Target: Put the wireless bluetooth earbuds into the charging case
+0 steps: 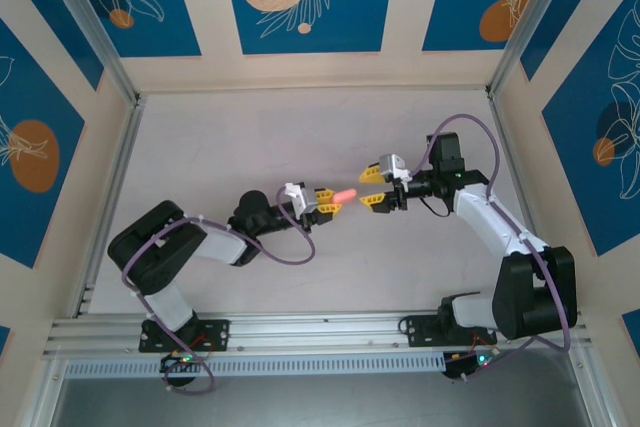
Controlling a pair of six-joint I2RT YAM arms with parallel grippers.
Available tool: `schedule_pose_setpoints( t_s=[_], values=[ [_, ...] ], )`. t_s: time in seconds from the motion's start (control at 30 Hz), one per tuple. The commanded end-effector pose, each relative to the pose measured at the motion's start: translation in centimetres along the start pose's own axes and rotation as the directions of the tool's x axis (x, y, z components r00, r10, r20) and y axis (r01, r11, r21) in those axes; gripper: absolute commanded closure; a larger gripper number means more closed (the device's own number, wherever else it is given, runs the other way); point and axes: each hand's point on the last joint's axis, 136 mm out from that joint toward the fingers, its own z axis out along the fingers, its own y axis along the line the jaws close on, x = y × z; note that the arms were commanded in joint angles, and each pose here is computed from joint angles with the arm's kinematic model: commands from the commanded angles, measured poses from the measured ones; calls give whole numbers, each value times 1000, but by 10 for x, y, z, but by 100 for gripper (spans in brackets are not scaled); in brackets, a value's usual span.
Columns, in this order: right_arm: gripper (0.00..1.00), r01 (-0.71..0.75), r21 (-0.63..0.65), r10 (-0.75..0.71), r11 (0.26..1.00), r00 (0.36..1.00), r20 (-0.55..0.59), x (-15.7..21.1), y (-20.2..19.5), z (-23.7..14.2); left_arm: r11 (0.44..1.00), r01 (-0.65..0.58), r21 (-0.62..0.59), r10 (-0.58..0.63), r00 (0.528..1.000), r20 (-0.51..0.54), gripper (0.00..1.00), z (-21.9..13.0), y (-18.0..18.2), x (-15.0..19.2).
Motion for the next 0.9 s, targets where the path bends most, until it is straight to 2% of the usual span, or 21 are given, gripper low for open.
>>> schedule_pose_setpoints(
  t_s=[0.0,0.43,0.6,0.73,0.87],
  values=[
    [49,-11,-25,12,1000,1000,17,1,1,6,999,-43,30,40,995,87,91,3,-5,-30],
    [51,4,-114,-9,994,999,-45,7,3,31,999,-42,34,39,995,95,90,2,-6,-34],
    [58,1,-134,-8,991,998,-55,7,3,34,999,-45,31,41,994,98,90,1,-6,-35],
    [69,8,-145,-17,989,998,-58,5,6,34,999,-43,29,41,995,94,90,1,-5,-34],
    [73,11,-147,-20,989,998,-65,3,8,32,999,-42,26,40,995,90,90,1,-5,-32]
  ],
)
